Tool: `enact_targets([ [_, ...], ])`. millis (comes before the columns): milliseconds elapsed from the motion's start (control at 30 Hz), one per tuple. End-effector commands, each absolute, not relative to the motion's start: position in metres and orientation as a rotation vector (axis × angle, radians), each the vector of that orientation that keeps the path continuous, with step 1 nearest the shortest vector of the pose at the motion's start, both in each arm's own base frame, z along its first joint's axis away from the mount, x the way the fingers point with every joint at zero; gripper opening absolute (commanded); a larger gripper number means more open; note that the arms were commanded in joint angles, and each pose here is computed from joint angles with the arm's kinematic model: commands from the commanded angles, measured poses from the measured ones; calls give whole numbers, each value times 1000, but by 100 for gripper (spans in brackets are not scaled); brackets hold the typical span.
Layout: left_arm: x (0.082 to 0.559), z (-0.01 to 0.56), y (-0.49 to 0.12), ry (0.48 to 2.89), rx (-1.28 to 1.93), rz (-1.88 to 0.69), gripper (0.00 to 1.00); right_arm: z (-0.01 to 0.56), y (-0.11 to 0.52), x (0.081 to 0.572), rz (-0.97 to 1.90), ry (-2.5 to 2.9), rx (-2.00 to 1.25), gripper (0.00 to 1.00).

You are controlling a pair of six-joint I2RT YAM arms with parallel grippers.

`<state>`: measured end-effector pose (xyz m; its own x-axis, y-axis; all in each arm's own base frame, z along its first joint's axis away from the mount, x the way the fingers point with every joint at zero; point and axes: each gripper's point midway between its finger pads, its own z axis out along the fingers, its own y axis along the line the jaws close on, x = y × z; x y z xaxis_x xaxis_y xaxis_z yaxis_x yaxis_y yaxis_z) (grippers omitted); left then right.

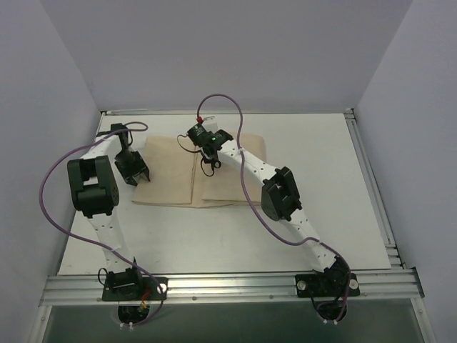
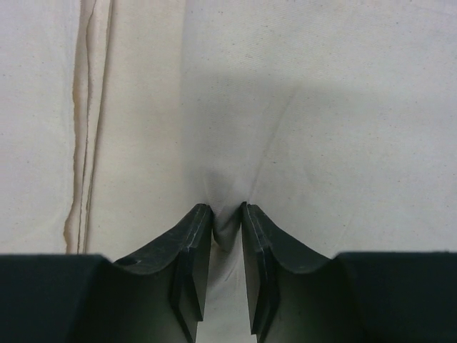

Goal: Open and lay out the surgical kit
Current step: Open the surgical kit at the center of the board.

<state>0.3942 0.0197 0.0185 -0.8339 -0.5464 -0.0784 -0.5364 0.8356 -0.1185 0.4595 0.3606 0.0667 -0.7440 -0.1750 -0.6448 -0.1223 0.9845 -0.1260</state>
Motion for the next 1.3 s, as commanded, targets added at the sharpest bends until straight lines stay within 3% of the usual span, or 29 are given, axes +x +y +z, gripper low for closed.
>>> enact_targets([
  [0, 394, 12, 19, 2902, -879, -163, 56, 104, 360, 463, -47, 2366, -177, 25],
  [133, 395, 11, 19, 2902, -886, -168, 56, 103, 360, 463, -48, 2369, -190, 22],
  [267, 395, 11, 19, 2902, -884, -163, 56, 106, 359, 464, -47, 2363, -185, 0],
  [433, 395, 10, 20, 2903, -892, -156, 56, 119, 359, 464, -37, 2345, -178, 0],
  [667, 394, 9, 21, 2909, -890, -140, 32, 172, 335, 468, 39, 2313, -127, 0],
  [867, 392, 5, 23, 2920, -885, -128, 27, 184, 280, 480, 78, 2342, -39, 0],
  [1000, 391, 4, 23, 2926, -887, -125, 26, 173, 229, 483, -52, 2381, -2, 0],
  [1233, 392, 2, 24, 2925, -892, -136, 26, 150, 60, 464, -370, 2436, 234, 0],
  [1267, 392, 2, 24, 2923, -893, -139, 26, 156, 34, 457, -399, 2422, 294, 4],
])
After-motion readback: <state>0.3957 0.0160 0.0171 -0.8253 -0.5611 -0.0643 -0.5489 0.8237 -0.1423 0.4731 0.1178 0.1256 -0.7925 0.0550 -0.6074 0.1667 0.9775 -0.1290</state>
